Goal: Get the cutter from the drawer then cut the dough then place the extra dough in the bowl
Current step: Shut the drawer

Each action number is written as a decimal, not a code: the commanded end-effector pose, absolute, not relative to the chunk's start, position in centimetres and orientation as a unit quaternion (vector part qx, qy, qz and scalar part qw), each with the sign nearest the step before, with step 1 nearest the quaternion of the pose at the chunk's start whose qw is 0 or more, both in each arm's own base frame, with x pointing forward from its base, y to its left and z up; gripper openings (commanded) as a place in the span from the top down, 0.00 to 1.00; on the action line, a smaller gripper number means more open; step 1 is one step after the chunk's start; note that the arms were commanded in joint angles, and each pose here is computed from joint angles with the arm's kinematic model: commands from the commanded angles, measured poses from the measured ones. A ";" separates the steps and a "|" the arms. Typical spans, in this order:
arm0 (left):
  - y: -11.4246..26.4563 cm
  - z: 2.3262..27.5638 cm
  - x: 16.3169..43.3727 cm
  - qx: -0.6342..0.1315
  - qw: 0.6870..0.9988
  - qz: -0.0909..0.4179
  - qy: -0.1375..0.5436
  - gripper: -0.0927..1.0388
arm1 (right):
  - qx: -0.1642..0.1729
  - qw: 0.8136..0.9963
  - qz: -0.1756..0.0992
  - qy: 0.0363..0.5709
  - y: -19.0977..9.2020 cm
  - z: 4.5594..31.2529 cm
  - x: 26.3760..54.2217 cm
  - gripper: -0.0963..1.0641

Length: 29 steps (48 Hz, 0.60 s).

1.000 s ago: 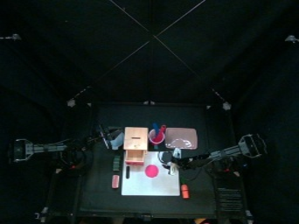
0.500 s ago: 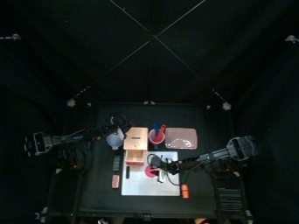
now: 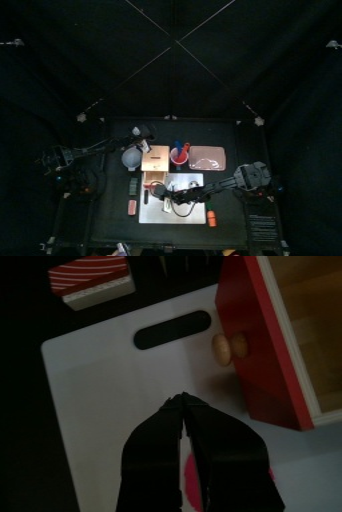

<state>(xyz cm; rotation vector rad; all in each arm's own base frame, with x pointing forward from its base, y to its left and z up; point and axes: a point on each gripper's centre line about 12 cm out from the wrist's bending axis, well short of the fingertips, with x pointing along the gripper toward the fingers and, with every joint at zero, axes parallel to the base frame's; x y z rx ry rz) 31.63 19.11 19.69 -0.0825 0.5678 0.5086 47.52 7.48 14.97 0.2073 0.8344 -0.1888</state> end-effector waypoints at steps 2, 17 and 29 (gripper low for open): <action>19.9 20.9 32.5 -0.017 0.932 0.246 0.267 0.60 | 0.099 0.914 -0.100 0.380 7.4 17.5 49.3 0.59; 20.6 19.3 33.1 0.005 0.918 0.233 0.320 0.62 | 0.095 0.917 -0.103 0.373 7.1 16.9 51.2 0.59; 21.0 18.5 34.0 0.008 0.911 0.226 0.344 0.62 | 0.086 0.913 -0.121 0.379 5.5 15.9 51.7 0.59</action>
